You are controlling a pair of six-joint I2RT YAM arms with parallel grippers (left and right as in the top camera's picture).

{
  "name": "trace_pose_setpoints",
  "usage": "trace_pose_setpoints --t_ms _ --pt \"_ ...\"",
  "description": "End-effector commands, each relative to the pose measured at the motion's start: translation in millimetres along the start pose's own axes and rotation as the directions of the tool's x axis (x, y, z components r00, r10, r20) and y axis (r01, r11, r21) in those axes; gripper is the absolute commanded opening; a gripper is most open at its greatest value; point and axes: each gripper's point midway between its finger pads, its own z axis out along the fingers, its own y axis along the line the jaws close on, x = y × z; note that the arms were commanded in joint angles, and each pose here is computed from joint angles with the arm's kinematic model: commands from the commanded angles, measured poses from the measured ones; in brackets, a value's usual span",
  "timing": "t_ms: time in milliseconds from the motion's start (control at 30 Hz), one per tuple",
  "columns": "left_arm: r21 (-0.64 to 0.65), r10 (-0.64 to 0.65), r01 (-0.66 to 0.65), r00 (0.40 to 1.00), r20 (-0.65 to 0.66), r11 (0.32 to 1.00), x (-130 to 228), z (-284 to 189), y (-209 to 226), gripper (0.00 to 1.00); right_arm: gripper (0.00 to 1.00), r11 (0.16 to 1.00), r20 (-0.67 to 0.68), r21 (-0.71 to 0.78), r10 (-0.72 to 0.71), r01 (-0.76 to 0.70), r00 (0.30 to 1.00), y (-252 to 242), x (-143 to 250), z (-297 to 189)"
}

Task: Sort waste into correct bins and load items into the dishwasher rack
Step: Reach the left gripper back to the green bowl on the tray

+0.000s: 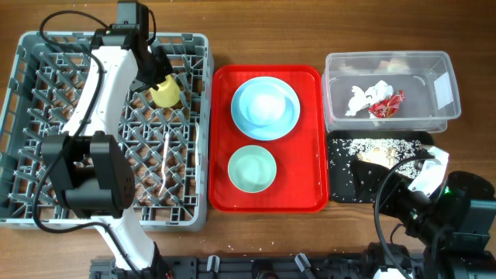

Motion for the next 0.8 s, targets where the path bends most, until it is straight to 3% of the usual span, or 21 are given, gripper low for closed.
trace_pose_setpoints --t_ms 0,100,133,167,200,267,300,367,467,533,600,667,767 --pt "0.063 -0.010 0.006 0.998 0.065 0.998 -13 -58 -11 0.04 1.00 1.000 0.012 0.003 0.001 -0.001 1.000 0 -2 -1" --pt "0.396 0.056 -0.110 0.988 0.145 0.912 12 -164 -75 0.21 1.00 1.000 0.012 0.003 0.001 -0.001 1.000 0 -2 -1" --pt "0.445 0.076 -0.144 0.983 0.166 0.884 22 -185 -85 0.53 1.00 1.000 0.012 0.003 0.001 -0.001 1.000 0 -2 -1" --pt "0.498 0.105 -0.183 0.978 0.180 0.848 36 -205 -97 0.69 1.00 1.000 0.012 0.003 0.001 -0.001 1.000 0 -2 -1" --pt "0.535 0.131 -0.210 0.974 0.182 0.819 48 -218 -106 1.00 1.00 1.000 0.012 0.003 0.001 -0.001 1.000 0 -2 -1" --pt "0.577 0.223 -0.263 0.965 0.141 0.773 87 -231 -128 1.00 1.00 1.000 0.012 0.003 0.001 -0.001 1.000 0 -2 -1" --pt "0.567 0.289 -0.280 0.954 0.075 0.775 117 -225 -134 0.89 1.00 1.000 0.012 0.003 0.001 -0.001 1.000 0 -2 -1" --pt "0.506 0.381 -0.312 0.924 -0.034 0.804 159 -211 -135 0.50 1.00 1.000 0.012 0.003 0.001 -0.001 1.000 0 -2 -1" --pt "0.408 0.556 -0.453 0.812 -0.178 0.793 239 -181 -140 0.46 1.00 1.000 0.012 0.003 0.001 -0.001 1.000 0 -2 -1" --pt "0.349 0.606 -0.515 0.759 -0.238 0.783 288 -155 -147 0.46 1.00 1.000 0.012 0.003 0.001 -0.001 1.000 0 -2 -1" --pt "0.247 0.625 -0.576 0.744 -0.236 0.779 324 -121 -147 0.46 1.00 1.000 0.012 0.003 0.001 -0.001 1.000 0 -2 -1" --pt "0.072 0.572 -0.568 0.804 -0.164 0.820 332 -88 -138 0.44 1.00 1.000 0.012 0.004 0.001 -0.001 1.000 0 -2 -1" --pt "-0.007 0.597 -0.600 0.798 -0.085 0.800 339 -59 -134 0.42 1.00 1.000 0.012 0.003 0.001 -0.001 1.000 0 -2 -1"
